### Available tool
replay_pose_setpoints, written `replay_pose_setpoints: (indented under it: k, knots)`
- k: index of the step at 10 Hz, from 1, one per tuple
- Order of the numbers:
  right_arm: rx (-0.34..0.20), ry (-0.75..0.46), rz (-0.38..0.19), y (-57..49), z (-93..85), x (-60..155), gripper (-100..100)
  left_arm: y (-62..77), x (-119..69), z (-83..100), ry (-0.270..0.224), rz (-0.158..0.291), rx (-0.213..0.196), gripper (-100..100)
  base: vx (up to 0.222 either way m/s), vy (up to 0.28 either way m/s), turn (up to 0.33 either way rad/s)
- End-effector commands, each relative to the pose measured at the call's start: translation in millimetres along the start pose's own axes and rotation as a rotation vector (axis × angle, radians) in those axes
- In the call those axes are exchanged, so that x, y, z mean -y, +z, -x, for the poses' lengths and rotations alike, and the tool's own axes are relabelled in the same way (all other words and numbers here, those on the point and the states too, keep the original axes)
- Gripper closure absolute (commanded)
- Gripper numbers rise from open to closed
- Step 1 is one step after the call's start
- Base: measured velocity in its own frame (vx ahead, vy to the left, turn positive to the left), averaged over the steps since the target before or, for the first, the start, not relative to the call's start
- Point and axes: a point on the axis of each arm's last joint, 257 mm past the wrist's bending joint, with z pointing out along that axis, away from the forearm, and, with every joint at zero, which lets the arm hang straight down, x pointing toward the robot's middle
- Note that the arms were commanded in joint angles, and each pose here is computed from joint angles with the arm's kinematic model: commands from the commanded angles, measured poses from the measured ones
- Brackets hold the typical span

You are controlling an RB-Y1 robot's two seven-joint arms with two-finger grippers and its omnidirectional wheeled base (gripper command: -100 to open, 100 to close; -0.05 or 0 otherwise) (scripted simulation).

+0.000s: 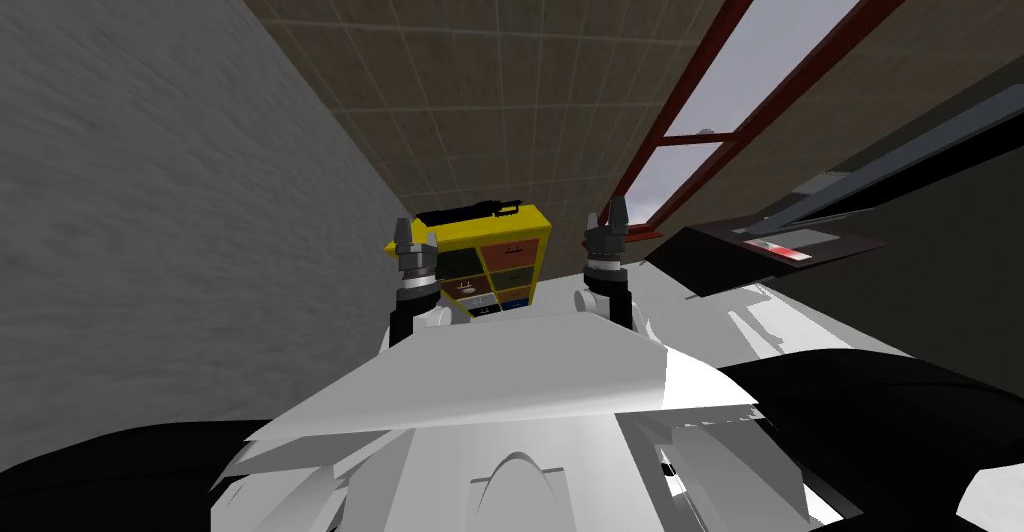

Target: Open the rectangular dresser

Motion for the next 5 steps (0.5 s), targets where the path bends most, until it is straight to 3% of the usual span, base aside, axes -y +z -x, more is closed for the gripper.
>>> replay_pose_setpoints:
  k: [1, 5]
  knots:
    - [0.000, 0.000, 0.000, 0.0, 0.0, 0.0, 0, 0.0, 0.0, 0.0, 0.000, 0.000, 0.000, 0, 0.000, 0.000, 0.000]
    - [0.000, 0.000, 0.000, 0.0, 0.0, -0.1, 0, 0.0, 0.1, 0.0, 0.000, 0.000, 0.000, 0, 0.000, 0.000, 0.000]
